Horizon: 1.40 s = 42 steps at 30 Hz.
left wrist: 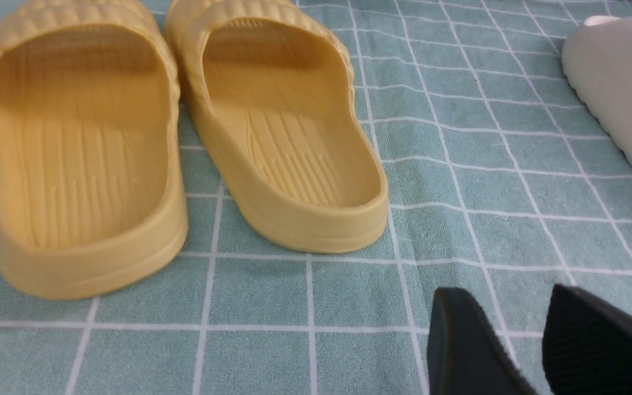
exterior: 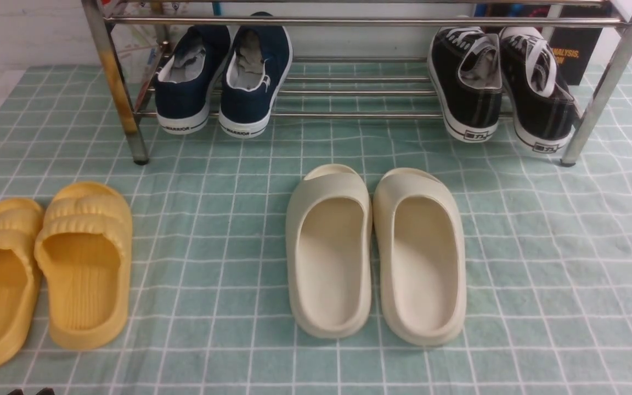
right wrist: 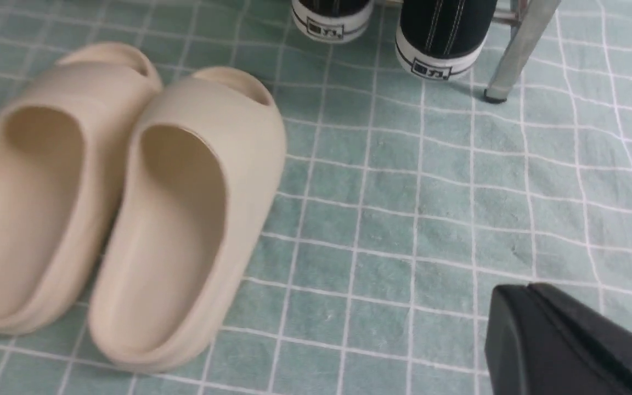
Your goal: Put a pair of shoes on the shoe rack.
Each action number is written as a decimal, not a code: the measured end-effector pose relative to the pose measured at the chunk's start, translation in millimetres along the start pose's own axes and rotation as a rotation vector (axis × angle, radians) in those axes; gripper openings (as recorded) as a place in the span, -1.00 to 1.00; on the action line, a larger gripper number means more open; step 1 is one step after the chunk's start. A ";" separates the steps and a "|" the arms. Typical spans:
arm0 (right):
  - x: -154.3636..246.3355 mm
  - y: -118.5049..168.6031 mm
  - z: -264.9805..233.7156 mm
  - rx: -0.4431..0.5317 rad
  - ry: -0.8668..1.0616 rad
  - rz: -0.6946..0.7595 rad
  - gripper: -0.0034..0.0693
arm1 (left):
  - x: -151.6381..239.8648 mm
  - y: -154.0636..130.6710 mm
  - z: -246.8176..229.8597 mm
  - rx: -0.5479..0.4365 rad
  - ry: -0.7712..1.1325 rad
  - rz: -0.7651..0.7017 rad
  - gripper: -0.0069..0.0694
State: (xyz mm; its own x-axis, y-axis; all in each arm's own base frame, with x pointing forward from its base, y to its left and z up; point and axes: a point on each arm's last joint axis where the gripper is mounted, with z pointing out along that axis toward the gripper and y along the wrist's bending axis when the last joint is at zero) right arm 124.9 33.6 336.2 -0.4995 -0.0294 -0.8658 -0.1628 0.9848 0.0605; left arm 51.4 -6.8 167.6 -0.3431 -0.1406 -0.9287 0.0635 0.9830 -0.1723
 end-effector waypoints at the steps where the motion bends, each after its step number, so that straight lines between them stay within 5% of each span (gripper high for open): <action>1: 23.9 -2.8 -2.5 -0.024 -0.070 -0.007 -0.90 | 0.0 0.0 0.0 0.000 0.000 0.000 -0.20; 7: 91.8 -3.0 9.0 -0.143 -0.306 -0.025 -0.89 | 0.0 0.0 0.0 0.000 0.000 0.000 -0.20; 13: 123.2 0.4 12.0 -0.249 -0.529 -0.037 -0.89 | 0.0 0.0 0.0 0.000 0.000 0.000 -0.20; 18: 136.7 0.5 16.7 -0.266 -0.538 -0.040 -0.88 | 0.0 0.0 0.0 0.000 0.000 0.000 -0.20; 26: 147.8 -7.8 15.8 -0.184 -0.465 -0.024 -0.87 | 0.0 0.0 0.0 0.000 0.000 0.000 -0.20; 32: 166.8 -23.8 11.4 0.030 -0.367 0.063 -0.86 | -0.1 0.0 -0.1 0.000 -0.002 0.000 -0.20; 42: 177.0 -27.0 14.2 0.089 -0.251 0.095 -0.86 | -0.1 0.0 -0.1 0.000 -0.001 0.000 -0.20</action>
State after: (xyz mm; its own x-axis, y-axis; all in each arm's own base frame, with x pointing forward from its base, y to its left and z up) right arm 53.0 4.3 174.2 -0.2803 0.0964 -0.9550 -0.0439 0.9926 0.1131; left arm 51.4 -6.8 167.7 -0.3419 -0.1407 -0.9291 0.0637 0.9830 -0.1723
